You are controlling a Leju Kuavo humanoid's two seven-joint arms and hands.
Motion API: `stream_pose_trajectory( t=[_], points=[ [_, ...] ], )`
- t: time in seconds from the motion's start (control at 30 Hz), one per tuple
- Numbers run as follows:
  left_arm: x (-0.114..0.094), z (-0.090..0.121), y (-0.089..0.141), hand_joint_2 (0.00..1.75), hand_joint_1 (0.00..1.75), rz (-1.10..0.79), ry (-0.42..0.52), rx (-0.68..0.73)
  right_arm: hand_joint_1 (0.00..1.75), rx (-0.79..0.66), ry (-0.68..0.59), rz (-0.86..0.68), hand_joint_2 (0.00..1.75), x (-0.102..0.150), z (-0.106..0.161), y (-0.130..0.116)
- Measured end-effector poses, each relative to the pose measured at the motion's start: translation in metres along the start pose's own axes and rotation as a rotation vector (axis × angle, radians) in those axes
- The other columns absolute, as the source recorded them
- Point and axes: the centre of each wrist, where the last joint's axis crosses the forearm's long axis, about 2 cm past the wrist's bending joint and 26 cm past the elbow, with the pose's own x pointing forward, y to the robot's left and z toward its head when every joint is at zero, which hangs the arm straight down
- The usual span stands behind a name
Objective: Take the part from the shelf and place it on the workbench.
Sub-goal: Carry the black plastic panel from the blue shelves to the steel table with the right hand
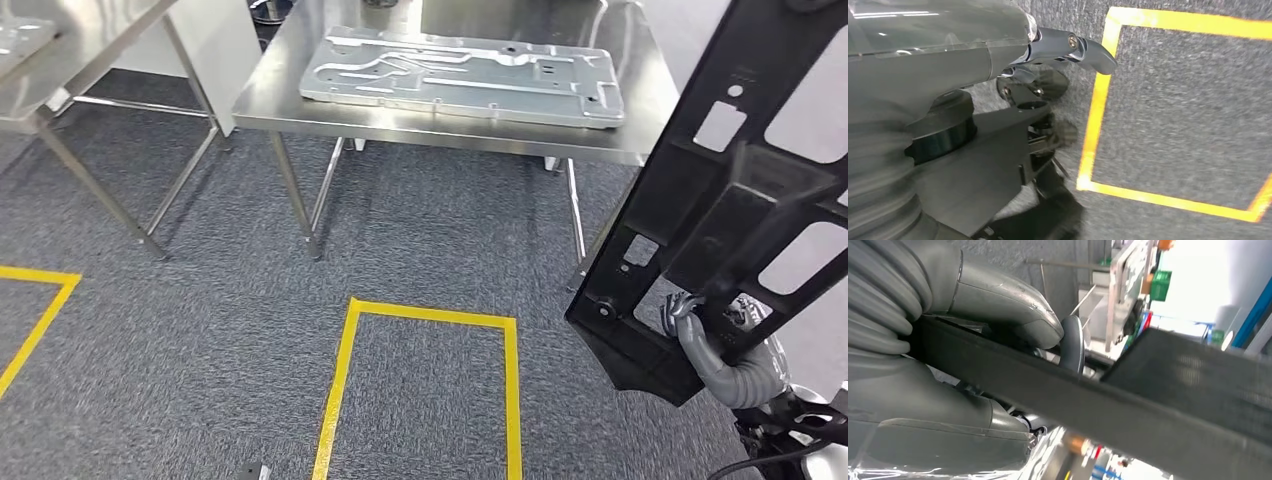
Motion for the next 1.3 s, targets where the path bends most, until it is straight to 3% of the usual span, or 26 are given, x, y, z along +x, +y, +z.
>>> stream_pose_trajectory(
  t=[0.87, 1.3],
  points=[
    [0.004, -0.002, 0.0, 1.75, 0.0, 0.002, 0.014, -0.01, 1.75, -0.014, 0.004, -0.004, 1.75, -0.003, -0.001, -0.004],
    [0.005, -0.002, -0.004, 1.75, 0.0, 0.002, 0.019, -0.03, 1.75, -0.02, 0.037, 0.032, 1.75, 0.003, -0.003, -0.023]
  ],
)
